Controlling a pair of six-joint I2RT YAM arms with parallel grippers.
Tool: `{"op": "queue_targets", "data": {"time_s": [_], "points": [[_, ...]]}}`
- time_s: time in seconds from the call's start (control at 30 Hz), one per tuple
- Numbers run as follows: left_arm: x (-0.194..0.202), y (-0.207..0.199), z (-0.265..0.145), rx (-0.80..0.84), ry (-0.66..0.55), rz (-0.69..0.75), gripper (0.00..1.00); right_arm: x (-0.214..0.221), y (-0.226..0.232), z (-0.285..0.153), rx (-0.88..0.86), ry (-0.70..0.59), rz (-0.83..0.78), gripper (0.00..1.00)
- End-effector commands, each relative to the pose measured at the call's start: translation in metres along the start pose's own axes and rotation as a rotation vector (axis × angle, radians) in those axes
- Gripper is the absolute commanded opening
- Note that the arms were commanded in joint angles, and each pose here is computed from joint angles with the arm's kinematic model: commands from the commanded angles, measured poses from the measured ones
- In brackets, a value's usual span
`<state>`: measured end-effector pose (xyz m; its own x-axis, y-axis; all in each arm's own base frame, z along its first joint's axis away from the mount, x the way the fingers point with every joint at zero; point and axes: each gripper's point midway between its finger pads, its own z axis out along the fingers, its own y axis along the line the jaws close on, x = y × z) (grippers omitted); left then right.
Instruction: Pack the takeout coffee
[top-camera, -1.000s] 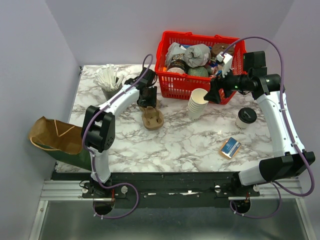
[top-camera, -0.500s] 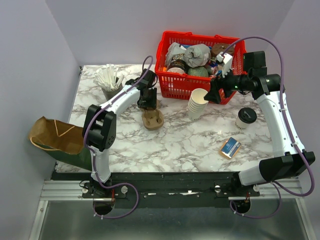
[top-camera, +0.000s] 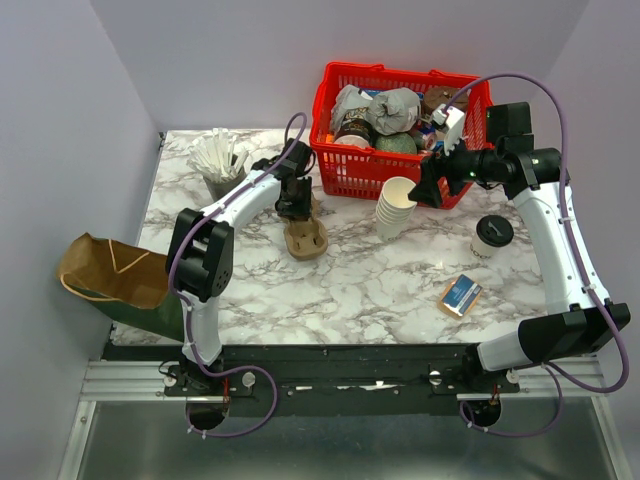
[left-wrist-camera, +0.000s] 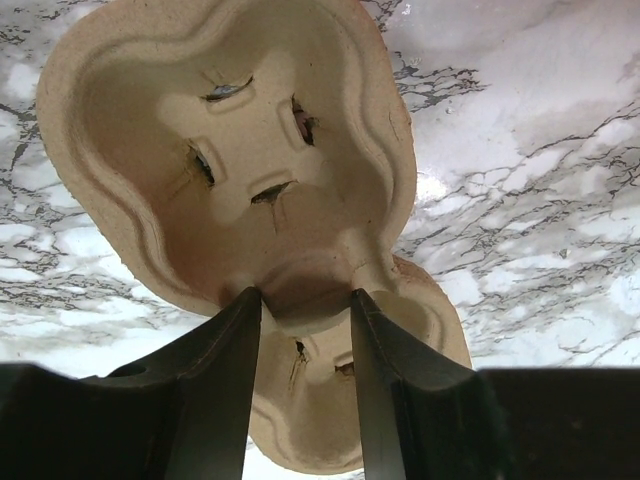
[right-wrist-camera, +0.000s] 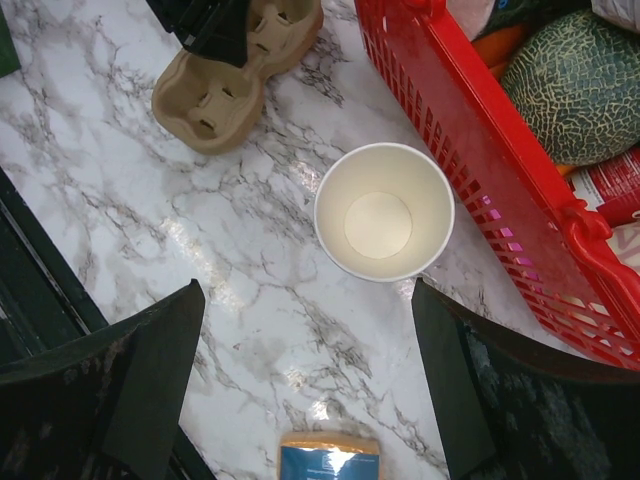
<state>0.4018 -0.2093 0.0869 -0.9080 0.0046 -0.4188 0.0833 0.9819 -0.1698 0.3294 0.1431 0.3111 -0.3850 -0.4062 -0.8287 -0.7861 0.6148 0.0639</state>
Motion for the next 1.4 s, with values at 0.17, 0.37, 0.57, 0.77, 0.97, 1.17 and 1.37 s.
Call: {"op": "queue_targets", "data": {"time_s": [0.17, 0.37, 0.57, 0.77, 0.97, 1.17, 1.37], "points": [[0.011, 0.006, 0.007, -0.027, 0.041, 0.030, 0.27, -0.001, -0.002, -0.002, 0.021, -0.005, -0.024, 0.93], [0.001, 0.026, 0.001, -0.042, 0.020, 0.042, 0.18, 0.002, 0.000, -0.003, 0.019, -0.004, -0.023, 0.93], [-0.007, 0.042, -0.001, -0.036, 0.009, 0.064, 0.23, 0.000, 0.000, -0.002, 0.015, -0.007, -0.023, 0.93], [-0.013, 0.028, -0.005, 0.049, -0.012, 0.107, 0.40, 0.000, 0.000, -0.001, 0.012, -0.008, -0.022, 0.93], [-0.017, 0.013, -0.010, 0.103, -0.030, 0.112, 0.54, 0.002, 0.000, 0.000, 0.010, -0.005, -0.019, 0.93], [-0.017, 0.004, -0.010, 0.096, -0.037, 0.106, 0.55, 0.003, 0.000, 0.000, 0.010, -0.003, -0.018, 0.93], [-0.013, 0.025, -0.004, -0.048, -0.030, 0.063, 0.55, 0.003, 0.000, -0.001, 0.013, -0.003, -0.021, 0.93]]}}
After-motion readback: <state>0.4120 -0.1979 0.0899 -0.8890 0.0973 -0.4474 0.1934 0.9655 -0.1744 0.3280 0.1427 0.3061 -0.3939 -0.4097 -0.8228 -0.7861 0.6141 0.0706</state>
